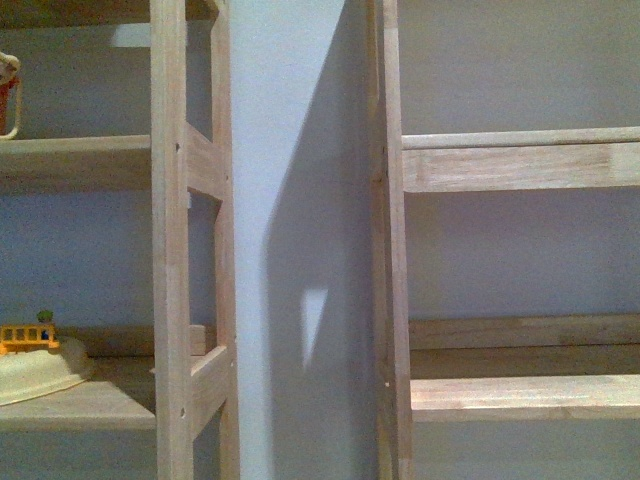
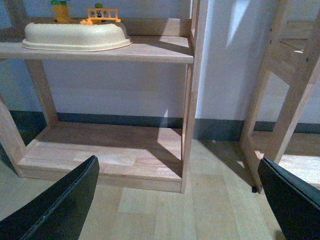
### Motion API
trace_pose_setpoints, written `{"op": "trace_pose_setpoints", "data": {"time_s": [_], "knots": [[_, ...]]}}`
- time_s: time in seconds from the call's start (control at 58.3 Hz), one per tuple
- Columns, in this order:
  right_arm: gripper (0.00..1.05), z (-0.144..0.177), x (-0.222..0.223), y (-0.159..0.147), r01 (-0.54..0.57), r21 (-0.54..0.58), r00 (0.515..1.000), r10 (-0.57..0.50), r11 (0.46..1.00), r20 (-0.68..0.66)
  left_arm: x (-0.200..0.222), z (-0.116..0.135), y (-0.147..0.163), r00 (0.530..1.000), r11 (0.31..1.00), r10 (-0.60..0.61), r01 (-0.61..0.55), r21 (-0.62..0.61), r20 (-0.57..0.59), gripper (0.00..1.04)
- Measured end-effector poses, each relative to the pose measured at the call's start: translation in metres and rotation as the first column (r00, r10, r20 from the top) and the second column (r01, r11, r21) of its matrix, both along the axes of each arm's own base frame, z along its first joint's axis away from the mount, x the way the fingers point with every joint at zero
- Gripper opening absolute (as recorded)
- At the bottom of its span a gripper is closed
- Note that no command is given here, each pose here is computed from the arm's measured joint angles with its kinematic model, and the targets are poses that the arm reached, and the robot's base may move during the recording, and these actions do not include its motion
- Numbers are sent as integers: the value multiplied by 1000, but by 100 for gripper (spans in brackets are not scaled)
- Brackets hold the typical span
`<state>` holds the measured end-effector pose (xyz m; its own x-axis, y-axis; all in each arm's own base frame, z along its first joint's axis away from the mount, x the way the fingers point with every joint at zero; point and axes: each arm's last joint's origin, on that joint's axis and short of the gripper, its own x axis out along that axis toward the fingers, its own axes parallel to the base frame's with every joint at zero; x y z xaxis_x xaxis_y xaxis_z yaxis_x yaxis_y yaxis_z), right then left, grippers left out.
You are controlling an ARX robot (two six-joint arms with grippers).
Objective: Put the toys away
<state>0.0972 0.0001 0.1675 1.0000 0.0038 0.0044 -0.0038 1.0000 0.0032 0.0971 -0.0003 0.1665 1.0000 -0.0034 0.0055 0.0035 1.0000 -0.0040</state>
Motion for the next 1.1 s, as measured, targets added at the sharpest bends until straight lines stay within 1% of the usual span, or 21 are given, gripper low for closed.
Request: {"op": "trace_pose_setpoints", "data": {"time_s": [0.738,0.755,0.824,0.91,0.995,1.098], "knots": [[7,0,0,0,0,0,1000,0,1000,0,0,0,0,1000,1000,0,0,0,0,98],[7,0,0,0,6,0,1000,-6,1000,-1,0,0,0,1000,1000,0,0,0,0,98],[7,-5,1,1,153,77,987,-148,985,-61,0,0,0,1000,1000,1,-1,0,0,98],[7,-5,2,0,225,90,973,-218,970,-79,0,0,0,1000,1000,0,0,0,0,98],[7,3,2,1,242,92,969,-236,966,-71,0,0,0,1000,1000,1,-1,0,0,98],[7,24,2,5,231,87,973,-230,969,-31,0,0,0,1000,1000,1,-1,0,0,98]]}}
